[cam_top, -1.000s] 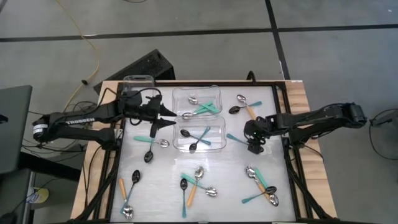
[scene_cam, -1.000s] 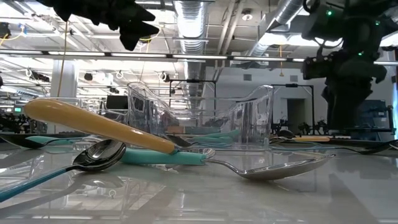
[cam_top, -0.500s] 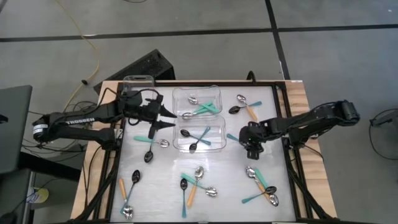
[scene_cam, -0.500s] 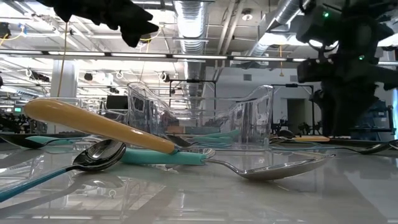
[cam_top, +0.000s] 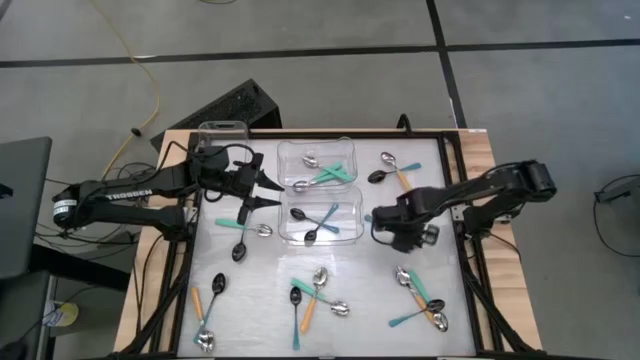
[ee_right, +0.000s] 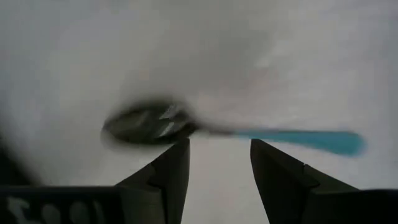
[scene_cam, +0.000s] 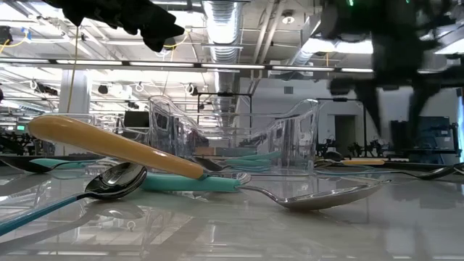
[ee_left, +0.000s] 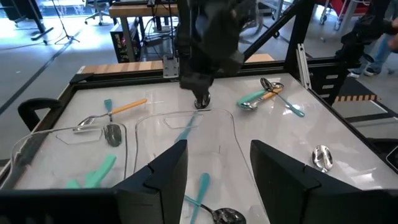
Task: Sort silverware by color (type)
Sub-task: Put the blue spoon into the bottom transparent bin
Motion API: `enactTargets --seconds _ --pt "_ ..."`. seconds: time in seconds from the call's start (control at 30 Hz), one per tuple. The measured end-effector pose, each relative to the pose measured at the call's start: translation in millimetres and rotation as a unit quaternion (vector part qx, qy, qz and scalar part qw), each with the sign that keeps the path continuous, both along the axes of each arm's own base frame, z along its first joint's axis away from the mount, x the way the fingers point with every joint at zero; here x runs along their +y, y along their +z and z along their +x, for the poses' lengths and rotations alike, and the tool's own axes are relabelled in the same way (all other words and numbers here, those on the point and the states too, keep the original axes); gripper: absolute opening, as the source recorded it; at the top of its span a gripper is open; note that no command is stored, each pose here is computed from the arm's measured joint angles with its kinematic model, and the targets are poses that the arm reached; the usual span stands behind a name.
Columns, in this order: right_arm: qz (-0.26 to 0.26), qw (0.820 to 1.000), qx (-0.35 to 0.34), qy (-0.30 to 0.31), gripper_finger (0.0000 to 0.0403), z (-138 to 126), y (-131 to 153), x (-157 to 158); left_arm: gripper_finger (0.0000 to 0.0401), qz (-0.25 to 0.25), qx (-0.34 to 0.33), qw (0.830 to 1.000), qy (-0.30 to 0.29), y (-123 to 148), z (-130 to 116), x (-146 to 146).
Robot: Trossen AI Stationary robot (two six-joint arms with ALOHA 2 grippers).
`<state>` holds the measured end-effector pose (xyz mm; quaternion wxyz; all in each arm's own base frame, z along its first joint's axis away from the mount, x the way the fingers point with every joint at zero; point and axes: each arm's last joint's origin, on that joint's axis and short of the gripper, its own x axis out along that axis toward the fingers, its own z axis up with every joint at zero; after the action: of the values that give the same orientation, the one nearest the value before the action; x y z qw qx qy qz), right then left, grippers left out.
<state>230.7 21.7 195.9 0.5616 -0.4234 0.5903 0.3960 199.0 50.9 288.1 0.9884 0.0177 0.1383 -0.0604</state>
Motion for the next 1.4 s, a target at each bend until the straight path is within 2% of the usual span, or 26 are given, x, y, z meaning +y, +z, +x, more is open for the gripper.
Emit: enactTargets --seconds 0.07,0.17,0.27,0.43,0.67,0.8,1.03,1.13,1.4 --pt "-0.042 0.994 0.041 0.091 0.0192 -2 -11 0 0.0159 0.001 0.001 1.000 0.000 0 0 0" --pt "-0.095 0.973 0.082 0.193 0.0192 1 -23 2 0.0159 0.002 0.001 1.000 0.000 0 0 0" --pt "-0.114 0.963 0.084 0.229 0.0192 8 -26 5 0.0159 0.005 0.001 1.000 -0.001 0 0 0" --pt "-0.116 0.949 0.080 0.282 0.0191 12 -24 10 0.0159 0.016 -0.001 1.000 0.002 0 0 1" --pt "-0.082 0.925 0.052 0.368 0.0191 15 -24 26 0.0159 0.018 -0.007 0.999 0.026 2 1 2" --pt "-0.066 0.924 0.056 0.371 0.0191 13 -30 24 0.0159 0.015 -0.010 0.999 0.037 2 1 3" --pt "-0.052 0.910 0.066 0.407 0.0189 7 -38 19 0.0159 0.010 -0.014 0.999 0.047 3 1 3" --pt "-0.051 0.910 0.056 0.409 0.0179 8 -42 15 0.0159 0.008 -0.013 0.998 0.056 3 1 4" --pt "-0.021 0.889 0.044 0.455 0.0138 4 -54 0 0.0159 0.007 -0.013 0.998 0.068 4 1 4"
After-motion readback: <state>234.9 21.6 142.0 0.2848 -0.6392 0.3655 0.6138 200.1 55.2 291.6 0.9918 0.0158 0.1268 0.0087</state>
